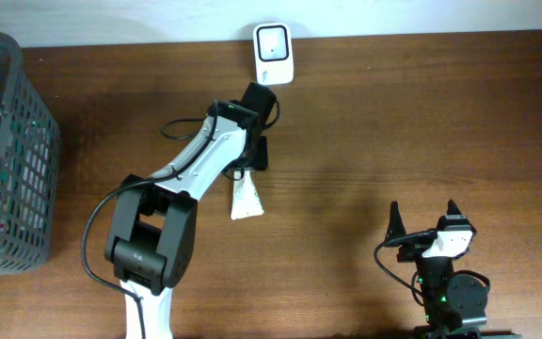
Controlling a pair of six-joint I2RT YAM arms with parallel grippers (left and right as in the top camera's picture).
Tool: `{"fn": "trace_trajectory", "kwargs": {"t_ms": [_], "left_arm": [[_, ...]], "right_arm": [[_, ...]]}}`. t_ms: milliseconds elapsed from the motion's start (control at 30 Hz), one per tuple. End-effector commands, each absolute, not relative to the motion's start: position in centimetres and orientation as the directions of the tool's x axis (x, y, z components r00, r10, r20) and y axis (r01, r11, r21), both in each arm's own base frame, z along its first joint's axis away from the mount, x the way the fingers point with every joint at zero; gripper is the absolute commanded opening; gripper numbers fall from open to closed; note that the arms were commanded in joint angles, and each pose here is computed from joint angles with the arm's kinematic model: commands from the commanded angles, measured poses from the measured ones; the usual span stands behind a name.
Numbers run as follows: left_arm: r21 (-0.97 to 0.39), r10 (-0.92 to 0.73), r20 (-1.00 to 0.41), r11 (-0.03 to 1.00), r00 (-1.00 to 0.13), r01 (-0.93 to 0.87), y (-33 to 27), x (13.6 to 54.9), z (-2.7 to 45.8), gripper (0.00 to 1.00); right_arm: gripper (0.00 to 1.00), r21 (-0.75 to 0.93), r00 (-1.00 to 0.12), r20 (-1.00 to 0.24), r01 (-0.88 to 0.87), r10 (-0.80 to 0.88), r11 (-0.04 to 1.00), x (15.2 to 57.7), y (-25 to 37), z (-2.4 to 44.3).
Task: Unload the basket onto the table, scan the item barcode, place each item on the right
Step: 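Grasp the white tube with the left gripper and place it on table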
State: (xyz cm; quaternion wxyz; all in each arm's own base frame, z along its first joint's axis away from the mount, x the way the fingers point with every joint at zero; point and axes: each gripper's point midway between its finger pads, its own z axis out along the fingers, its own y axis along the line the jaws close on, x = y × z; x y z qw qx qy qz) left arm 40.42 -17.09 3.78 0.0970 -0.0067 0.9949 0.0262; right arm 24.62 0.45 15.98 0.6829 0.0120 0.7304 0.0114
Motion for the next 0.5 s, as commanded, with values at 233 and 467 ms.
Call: {"fn": "trace_trajectory", "kwargs": {"t_ms": [233, 467], "left_arm": [[-0.054, -0.008, -0.61, 0.998, -0.792, 0.031, -14.5, 46.5, 28.1, 0.77], [-0.063, -0.244, -0.828, 0.935, -0.504, -0.349, 6.1, 43.6, 42.2, 0.89]], "right_arm": [[0.98, 0.03, -0.071, -0.997, -0.003, 0.03, 1.0, 24.6, 0.6, 15.7], [0.98, 0.03, -0.071, -0.997, -0.003, 0.03, 1.0, 24.6, 0.6, 15.7]]}}
